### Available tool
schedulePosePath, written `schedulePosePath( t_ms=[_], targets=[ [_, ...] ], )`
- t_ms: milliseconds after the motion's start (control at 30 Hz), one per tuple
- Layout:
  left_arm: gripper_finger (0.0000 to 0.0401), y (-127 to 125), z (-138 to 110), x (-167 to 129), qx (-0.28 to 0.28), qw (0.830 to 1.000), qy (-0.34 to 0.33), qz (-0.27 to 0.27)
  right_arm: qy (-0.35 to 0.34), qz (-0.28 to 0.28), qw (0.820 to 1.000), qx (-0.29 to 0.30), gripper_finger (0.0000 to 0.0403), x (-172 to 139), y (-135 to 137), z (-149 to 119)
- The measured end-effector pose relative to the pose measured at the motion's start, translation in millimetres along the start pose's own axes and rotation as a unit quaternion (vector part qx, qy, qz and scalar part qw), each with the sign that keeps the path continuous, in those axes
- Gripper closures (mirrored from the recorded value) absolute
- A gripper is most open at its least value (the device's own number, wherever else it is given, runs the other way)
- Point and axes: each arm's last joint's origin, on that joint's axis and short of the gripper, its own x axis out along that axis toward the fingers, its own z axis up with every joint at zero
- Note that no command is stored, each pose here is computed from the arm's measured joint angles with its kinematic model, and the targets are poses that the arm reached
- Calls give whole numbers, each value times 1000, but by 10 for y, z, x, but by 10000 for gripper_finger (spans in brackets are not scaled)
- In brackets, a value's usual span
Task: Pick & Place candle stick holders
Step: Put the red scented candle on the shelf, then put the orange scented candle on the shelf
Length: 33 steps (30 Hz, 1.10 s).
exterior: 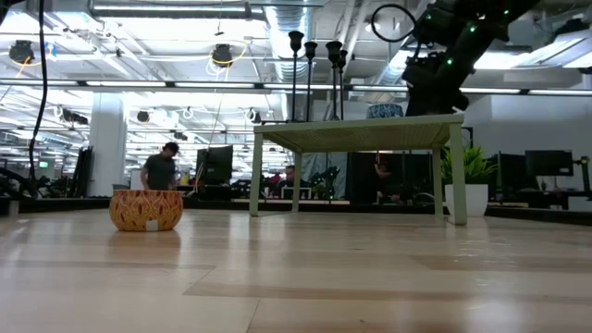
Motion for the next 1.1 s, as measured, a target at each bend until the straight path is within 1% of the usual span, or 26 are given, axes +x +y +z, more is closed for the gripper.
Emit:
schedulePosePath(
  t_ms=[233,333,400,567,600,667,767,833,900,1000,1100],
  targets=[
    [114,0,0,1,0,1000,0,0,-1,4,1000,-11,96,45,1,15],
    [114,0,0,1,0,1000,0,0,-8,-1,1000,-19,95,1,-26,43],
    [114,0,1,0,-1,1000,0,0,-25,-3,999,-21,95,-100,-55,104],
    [114,1,2,0,-2,1000,0,0,-79,-7,996,-28,95,-500,-95,283],
    [114,1,2,0,-2,1000,0,0,-89,-4,996,-28,95,-590,-94,314],
    [114,1,2,0,-2,1000,0,0,-114,25,993,-17,95,-784,-52,370],
    [114,-1,1,0,-1,1000,0,0,-140,111,984,-9,95,-1009,135,362],
    [114,-3,-1,1,-1,1000,0,0,-135,163,977,-25,95,-1074,346,296],
    [114,-4,-1,0,0,1000,0,0,-113,208,971,-39,95,-1077,603,190],
    [114,-4,-2,1,0,1000,0,0,-90,243,964,-63,96,-1071,1008,26],
    [114,-4,-3,0,1,1000,0,0,-106,283,950,-76,96,-1067,1465,-132]
  ],
)
